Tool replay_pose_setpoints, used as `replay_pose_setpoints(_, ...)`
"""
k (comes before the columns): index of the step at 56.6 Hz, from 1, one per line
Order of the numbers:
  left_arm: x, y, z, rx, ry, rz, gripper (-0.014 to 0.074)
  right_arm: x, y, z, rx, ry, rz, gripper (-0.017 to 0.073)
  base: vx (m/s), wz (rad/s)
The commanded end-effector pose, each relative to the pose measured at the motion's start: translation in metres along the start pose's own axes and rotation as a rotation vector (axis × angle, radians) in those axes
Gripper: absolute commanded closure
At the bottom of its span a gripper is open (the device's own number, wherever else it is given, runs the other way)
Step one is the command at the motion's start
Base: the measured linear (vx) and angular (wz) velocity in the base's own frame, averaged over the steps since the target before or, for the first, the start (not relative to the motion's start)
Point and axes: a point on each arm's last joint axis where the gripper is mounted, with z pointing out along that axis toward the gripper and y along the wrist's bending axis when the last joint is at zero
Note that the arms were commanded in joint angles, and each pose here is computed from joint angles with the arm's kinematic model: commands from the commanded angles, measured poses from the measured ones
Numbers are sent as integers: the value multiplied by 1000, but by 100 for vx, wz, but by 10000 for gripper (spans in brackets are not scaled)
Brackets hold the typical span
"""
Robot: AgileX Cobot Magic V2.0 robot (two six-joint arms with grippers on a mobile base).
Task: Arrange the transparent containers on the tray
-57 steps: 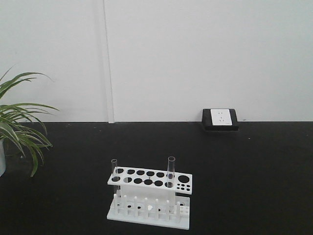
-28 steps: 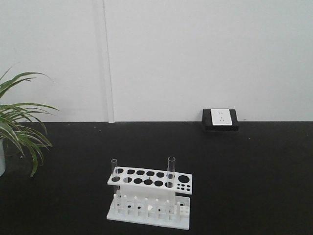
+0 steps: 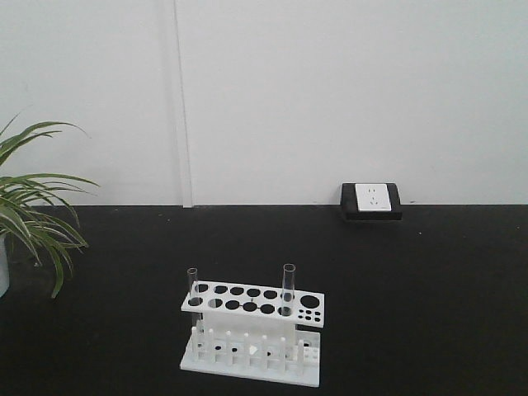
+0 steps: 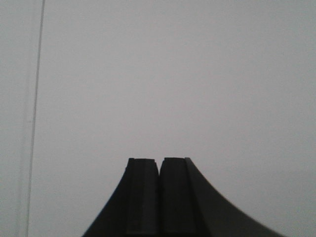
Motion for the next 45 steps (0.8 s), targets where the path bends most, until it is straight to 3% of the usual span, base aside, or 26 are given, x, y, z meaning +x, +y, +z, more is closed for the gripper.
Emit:
replay_pose_setpoints(1, -8, 0, 24, -6, -31, 3, 591, 3, 0, 29, 4, -8, -18, 571, 0, 0)
replay_pose_setpoints(16, 20, 1, 52, -11, 64, 6, 580, 49, 1, 63, -1, 163, -15, 555, 0, 0)
replay_pose_setpoints(27, 22, 0, 53, -10, 86, 5, 511, 53, 1, 65, -3, 185, -17, 456, 0, 0)
replay_pose_setpoints(37, 24, 0, 53, -8, 99, 6, 369, 54, 1, 65, -2, 189, -16, 240, 0, 0)
replay_pose_setpoints(45, 25, 0, 52, -7, 116, 6, 195, 54, 1, 65, -2, 187, -16, 15, 0, 0)
